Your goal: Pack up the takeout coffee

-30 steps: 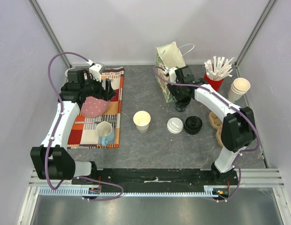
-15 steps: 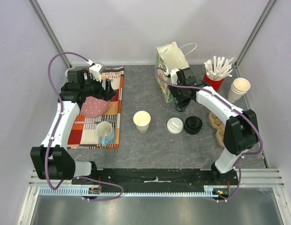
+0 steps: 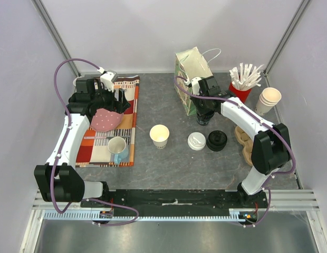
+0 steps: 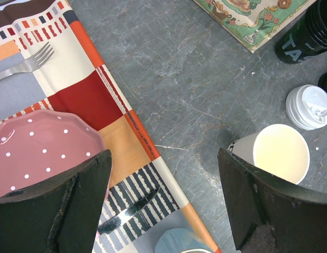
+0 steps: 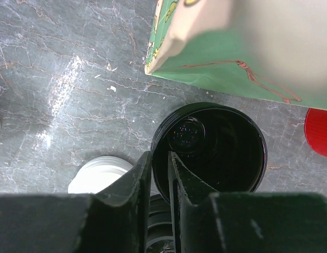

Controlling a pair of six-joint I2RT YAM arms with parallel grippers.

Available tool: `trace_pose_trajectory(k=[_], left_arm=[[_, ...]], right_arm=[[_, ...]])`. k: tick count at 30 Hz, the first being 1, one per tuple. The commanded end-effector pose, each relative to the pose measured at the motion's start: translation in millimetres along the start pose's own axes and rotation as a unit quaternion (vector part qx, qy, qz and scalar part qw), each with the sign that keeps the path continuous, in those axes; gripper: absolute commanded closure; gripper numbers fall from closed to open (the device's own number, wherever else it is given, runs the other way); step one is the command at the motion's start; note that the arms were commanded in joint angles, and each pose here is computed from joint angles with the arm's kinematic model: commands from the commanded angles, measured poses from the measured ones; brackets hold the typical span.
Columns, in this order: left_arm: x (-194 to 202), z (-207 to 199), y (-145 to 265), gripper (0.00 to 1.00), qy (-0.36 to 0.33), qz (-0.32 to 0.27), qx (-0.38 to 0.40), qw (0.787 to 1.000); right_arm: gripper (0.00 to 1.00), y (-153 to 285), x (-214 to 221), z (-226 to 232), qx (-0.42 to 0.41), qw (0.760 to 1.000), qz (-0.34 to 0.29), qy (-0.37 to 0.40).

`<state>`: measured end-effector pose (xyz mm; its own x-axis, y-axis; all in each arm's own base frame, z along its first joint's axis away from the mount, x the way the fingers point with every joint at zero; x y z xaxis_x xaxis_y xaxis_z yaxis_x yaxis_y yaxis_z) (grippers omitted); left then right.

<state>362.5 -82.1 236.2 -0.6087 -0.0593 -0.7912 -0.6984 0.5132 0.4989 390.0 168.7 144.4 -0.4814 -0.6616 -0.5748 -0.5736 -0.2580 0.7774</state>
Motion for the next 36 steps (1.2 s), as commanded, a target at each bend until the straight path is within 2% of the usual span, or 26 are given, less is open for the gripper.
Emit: trace_pose_trajectory(k=[1, 4, 13, 19, 24, 36], left_arm=[[-9, -4, 6, 0.12, -0.024, -0.016, 0.009, 1.0], [-9, -4, 6, 0.12, -0.025, -0.016, 0.01, 1.0], [-9, -4, 6, 0.12, -0.027, -0.016, 0.009, 0.999], [-8, -4, 6, 0.12, -0.028, -0.015, 0.01, 0.999], [-9, -4, 5, 0.12, -0.027, -0.015, 0.01, 0.999], [-9, -5, 6, 0.12, -0.028, -0.016, 0.012, 0.999]], right_arm=[[0.77, 2, -9, -5, 0.007, 1.0, -0.013, -0.004], [0.82, 3, -10, 0, -0.005, 1.0, -0.018, -0.005], [0.78, -1, -3, 3, -0.009, 1.0, -0.005, -0.006], [0.92, 3, -9, 2, -0.011, 1.0, -0.016, -0.01], [0.99, 15, -15, -1, -0.005, 1.0, -0.027, -0.007], [1.0, 40, -26, -17, 0.035, 0.998, -0.046, 0.004]])
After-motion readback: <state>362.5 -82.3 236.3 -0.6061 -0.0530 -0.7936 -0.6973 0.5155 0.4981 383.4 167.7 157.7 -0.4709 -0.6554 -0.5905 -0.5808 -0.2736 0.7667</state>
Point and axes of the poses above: each gripper's point midway between its finger pads, its own y axis back along the fingers, its own z axis along the line the jaws close on, x = y × z, the point moved 1 cm from there along y, back along the fingers, and after that the axes turned 15 degrees about y, right-handed, at the moved point
